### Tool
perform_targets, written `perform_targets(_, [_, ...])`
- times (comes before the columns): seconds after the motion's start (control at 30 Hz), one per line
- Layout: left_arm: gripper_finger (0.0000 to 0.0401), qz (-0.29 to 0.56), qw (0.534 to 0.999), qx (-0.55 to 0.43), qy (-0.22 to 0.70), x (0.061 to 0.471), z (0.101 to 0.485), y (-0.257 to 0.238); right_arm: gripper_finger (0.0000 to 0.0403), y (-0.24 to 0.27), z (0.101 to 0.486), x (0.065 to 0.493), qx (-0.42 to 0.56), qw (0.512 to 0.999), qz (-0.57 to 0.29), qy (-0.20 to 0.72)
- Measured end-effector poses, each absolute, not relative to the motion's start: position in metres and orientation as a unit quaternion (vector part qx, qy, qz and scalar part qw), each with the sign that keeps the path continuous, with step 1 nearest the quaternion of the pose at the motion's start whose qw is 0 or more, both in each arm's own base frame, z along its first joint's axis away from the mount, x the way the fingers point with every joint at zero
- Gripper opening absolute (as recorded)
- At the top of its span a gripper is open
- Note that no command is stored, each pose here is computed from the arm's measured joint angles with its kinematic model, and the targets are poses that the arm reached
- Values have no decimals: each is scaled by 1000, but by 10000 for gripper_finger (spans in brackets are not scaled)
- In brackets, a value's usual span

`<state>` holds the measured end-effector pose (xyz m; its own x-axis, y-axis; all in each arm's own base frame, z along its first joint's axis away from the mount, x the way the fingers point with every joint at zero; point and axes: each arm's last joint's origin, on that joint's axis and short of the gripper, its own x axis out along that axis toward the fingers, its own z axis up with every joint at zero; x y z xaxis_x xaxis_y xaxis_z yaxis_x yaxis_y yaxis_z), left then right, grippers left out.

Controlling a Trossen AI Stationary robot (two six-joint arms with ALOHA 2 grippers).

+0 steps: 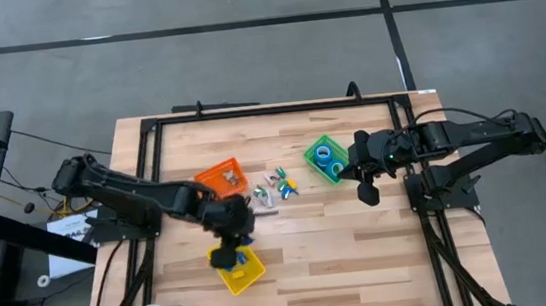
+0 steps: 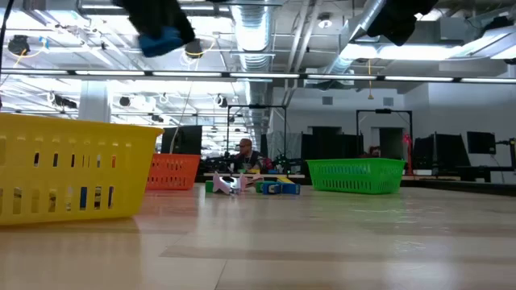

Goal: Pick and place Stapler, Stapler remover, tape
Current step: Put the blue stapler into the yellow basket

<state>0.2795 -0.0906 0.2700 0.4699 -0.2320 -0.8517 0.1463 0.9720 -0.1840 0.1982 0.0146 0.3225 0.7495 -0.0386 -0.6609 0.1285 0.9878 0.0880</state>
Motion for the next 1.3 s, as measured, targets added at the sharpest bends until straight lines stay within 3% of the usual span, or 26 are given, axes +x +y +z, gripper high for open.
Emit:
perform_targets(0.3, [76, -207, 831, 65, 512, 257, 253, -127, 0, 15, 323, 198, 64, 933, -45, 351])
perform_targets(0.67, [91, -211, 833, 68, 507, 257, 248, -128, 0, 15, 323, 198, 64, 933, -45, 351])
perform_targets(1.13, [194, -224, 847, 80, 475, 262, 251, -130, 0, 15, 323, 198, 64, 933, -45, 351])
perform_targets(1.3, [212, -213, 855, 73, 467, 265, 252, -128, 0, 15, 323, 198, 64, 933, -45, 351])
